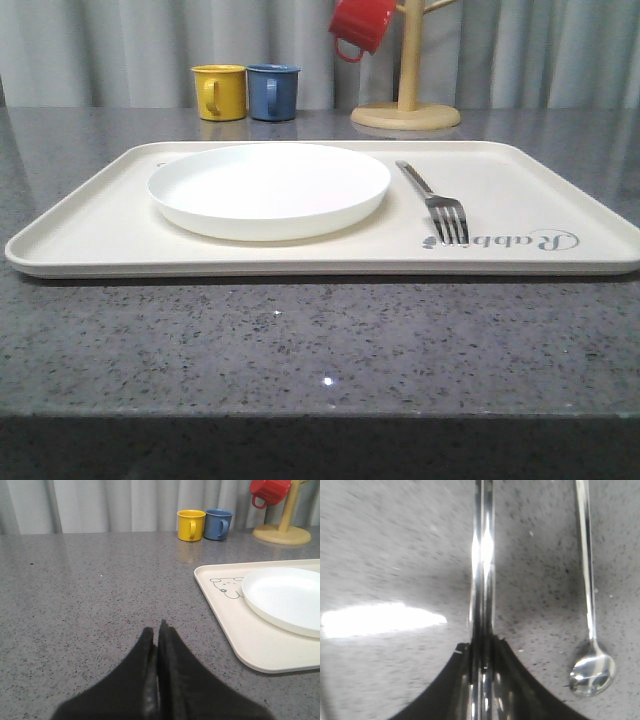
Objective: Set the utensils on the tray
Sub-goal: 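Lower the right gripper onto the chopsticks and grasp them, then carry the chopsticks onto the tray beside the fork and lower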
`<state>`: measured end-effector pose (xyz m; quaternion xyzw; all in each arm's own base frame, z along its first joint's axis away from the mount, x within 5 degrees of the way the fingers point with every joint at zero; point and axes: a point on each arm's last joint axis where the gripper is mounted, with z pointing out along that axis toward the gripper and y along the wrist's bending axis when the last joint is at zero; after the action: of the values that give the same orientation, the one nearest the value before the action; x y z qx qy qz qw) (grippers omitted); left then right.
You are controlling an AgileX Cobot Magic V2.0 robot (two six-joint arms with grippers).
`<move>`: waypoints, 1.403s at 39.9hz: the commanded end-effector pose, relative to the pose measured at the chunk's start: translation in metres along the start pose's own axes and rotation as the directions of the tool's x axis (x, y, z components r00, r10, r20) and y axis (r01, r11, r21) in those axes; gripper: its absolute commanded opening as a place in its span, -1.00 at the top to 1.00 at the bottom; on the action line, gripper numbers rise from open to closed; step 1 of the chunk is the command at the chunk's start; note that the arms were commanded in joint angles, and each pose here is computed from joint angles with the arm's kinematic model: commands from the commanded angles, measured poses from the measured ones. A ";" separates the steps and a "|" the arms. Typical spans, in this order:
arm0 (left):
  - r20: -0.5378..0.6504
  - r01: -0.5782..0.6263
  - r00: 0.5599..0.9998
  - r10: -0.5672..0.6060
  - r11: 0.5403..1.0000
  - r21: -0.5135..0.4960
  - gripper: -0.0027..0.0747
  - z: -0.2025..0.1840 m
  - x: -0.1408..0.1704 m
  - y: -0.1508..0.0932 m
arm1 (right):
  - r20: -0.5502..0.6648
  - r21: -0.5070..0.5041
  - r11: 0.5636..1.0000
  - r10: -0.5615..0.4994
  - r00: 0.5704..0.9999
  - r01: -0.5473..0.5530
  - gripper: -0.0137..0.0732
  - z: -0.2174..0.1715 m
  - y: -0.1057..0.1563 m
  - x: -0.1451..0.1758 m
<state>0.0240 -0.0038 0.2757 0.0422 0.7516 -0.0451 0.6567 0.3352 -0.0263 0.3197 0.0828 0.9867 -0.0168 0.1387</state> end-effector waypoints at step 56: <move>0.122 0.015 0.992 -0.016 1.000 0.004 0.98 -0.007 -0.015 0.000 | -0.120 -0.160 0.980 -0.139 0.983 0.119 0.57 0.023 0.167 0.019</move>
<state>0.0240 -0.0038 0.2757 0.0422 0.7516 -0.0451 0.6567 0.3585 0.1422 0.2643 0.0076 0.9971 0.0461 0.0607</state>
